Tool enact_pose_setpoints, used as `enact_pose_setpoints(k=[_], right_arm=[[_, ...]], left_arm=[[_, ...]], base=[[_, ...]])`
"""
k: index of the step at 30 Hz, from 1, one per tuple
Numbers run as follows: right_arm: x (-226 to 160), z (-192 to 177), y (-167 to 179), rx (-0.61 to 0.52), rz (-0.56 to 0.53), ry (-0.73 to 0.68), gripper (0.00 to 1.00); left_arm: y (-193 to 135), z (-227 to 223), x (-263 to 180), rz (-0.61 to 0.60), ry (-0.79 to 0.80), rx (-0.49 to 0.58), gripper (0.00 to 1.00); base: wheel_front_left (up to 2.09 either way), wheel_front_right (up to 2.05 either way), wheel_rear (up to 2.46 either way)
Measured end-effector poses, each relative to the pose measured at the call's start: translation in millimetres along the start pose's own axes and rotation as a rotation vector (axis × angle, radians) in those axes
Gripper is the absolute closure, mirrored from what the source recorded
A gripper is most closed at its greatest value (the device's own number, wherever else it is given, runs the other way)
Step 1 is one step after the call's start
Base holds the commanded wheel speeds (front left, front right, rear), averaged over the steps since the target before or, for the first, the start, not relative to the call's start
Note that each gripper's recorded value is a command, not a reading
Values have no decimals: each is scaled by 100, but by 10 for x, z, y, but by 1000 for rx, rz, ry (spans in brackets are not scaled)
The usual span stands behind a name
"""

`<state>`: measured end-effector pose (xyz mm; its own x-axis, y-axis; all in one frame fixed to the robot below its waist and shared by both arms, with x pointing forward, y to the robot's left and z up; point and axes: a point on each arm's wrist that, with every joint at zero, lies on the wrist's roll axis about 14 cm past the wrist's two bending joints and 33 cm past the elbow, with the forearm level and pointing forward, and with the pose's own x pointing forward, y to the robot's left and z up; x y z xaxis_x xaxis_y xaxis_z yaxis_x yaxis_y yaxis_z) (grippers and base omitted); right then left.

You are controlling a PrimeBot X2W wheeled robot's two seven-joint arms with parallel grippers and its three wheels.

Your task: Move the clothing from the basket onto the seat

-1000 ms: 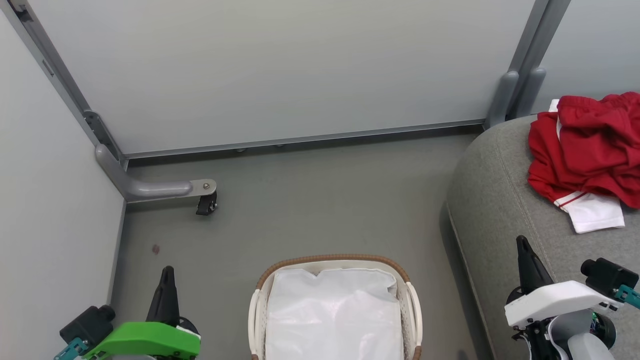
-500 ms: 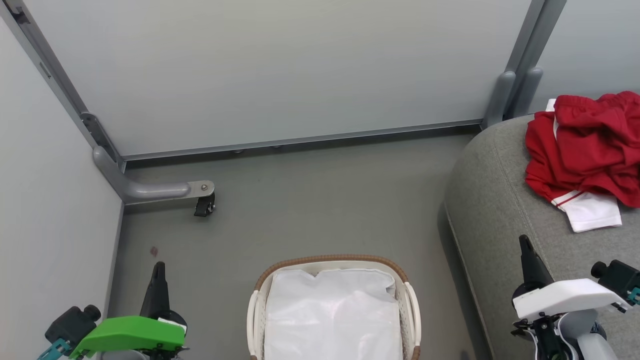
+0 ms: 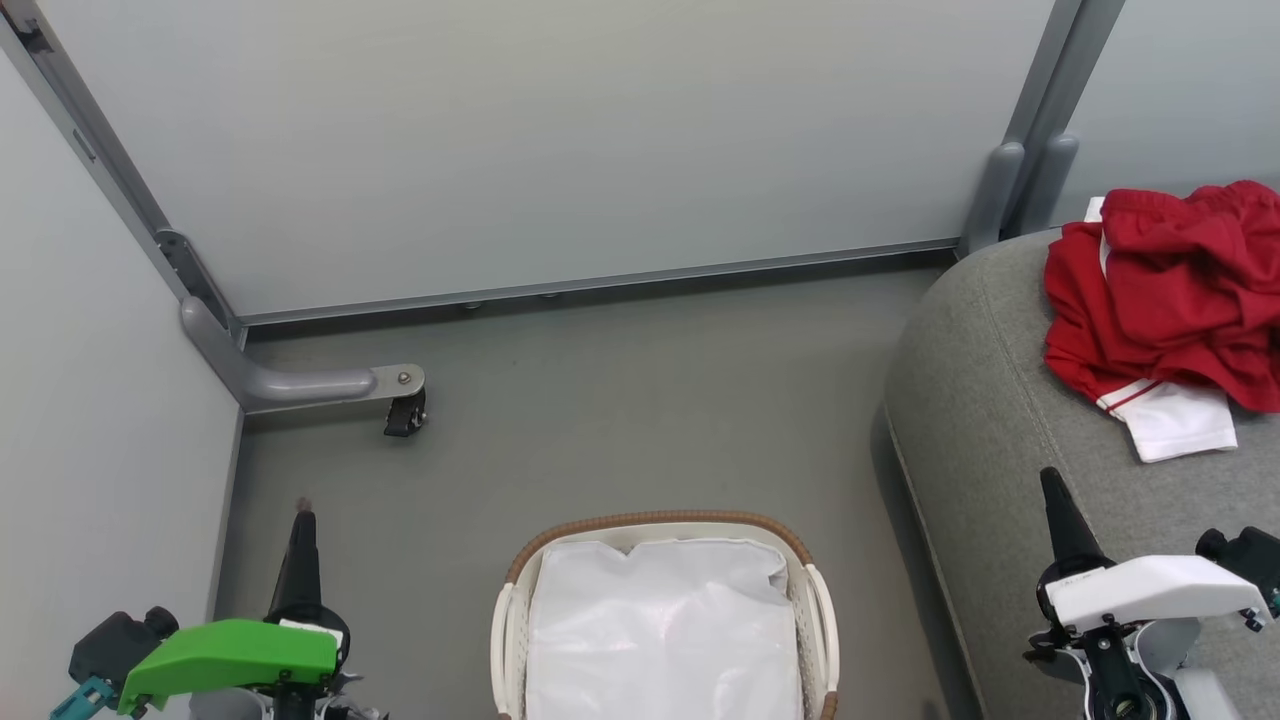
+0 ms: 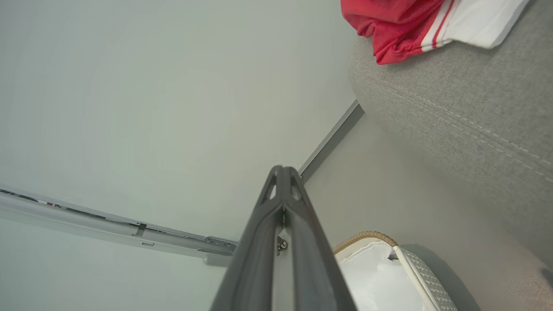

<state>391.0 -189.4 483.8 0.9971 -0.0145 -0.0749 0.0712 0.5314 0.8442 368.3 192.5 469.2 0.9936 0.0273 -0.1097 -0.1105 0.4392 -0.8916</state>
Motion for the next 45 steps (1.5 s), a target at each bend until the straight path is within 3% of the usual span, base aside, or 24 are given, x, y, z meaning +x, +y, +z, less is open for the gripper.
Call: enact_pose_setpoints(k=[45], right_arm=[[-31, 130, 75, 427, 40, -1, 100]], left_arm=[[-191, 161, 110, -62, 1, -344, 100]], base=[[0, 0, 0]])
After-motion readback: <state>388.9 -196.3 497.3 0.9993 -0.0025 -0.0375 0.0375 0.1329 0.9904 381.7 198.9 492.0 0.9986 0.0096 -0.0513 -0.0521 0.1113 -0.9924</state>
